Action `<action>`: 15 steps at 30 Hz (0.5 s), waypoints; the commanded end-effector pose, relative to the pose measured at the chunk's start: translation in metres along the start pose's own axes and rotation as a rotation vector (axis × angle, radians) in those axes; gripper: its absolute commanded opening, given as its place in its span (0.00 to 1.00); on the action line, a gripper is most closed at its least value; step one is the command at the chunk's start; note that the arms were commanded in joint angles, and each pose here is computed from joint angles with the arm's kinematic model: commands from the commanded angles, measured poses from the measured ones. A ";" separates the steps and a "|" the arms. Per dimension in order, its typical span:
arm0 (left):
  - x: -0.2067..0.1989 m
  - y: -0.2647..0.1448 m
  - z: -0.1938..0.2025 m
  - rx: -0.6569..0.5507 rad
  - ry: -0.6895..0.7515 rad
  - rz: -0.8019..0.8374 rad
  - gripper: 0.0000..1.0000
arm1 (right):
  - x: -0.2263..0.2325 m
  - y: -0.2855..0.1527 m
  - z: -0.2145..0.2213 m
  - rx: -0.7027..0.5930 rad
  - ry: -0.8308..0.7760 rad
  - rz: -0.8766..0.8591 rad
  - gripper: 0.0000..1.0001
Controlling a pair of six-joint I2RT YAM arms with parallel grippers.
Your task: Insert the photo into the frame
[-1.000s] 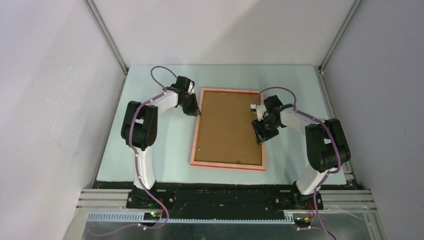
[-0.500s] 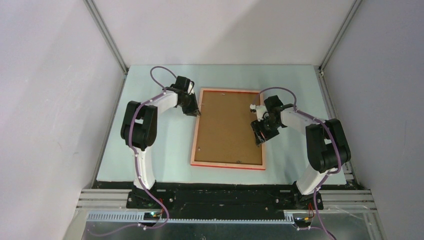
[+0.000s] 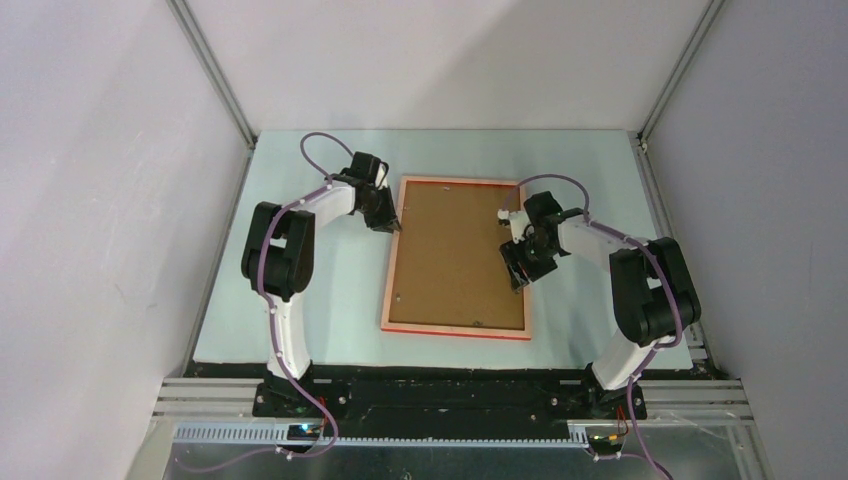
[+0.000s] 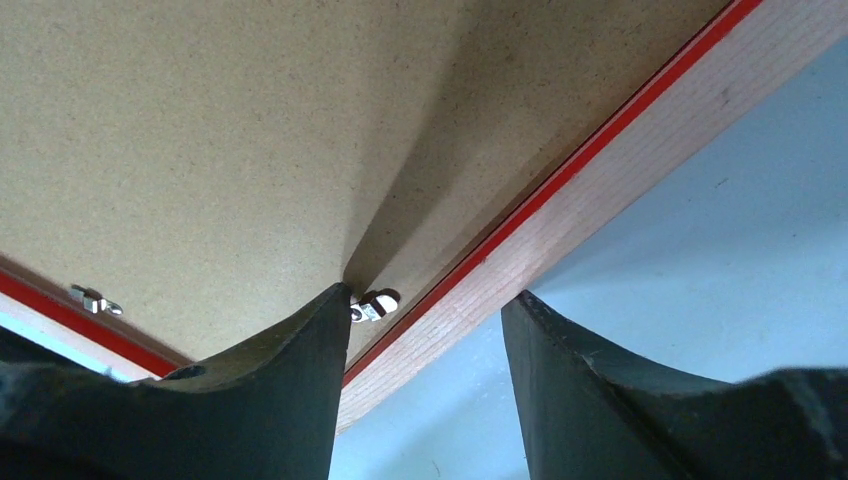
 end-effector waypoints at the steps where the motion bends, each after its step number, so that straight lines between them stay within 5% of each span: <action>1: 0.015 -0.011 0.000 -0.009 -0.029 -0.062 0.00 | -0.007 0.011 0.009 0.058 0.004 0.065 0.60; 15: 0.017 -0.014 0.000 -0.012 -0.033 -0.058 0.00 | -0.010 0.005 0.011 0.057 -0.031 -0.002 0.51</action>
Point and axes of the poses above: each gripper's point midway between its finger pads, its own y axis out along the fingers, its own x axis along the line the jaws close on, z = x × y, the point moved 5 cm from there along -y, back along the fingers, and after that the axes turned 7 degrees about y, right-handed, at the moved point
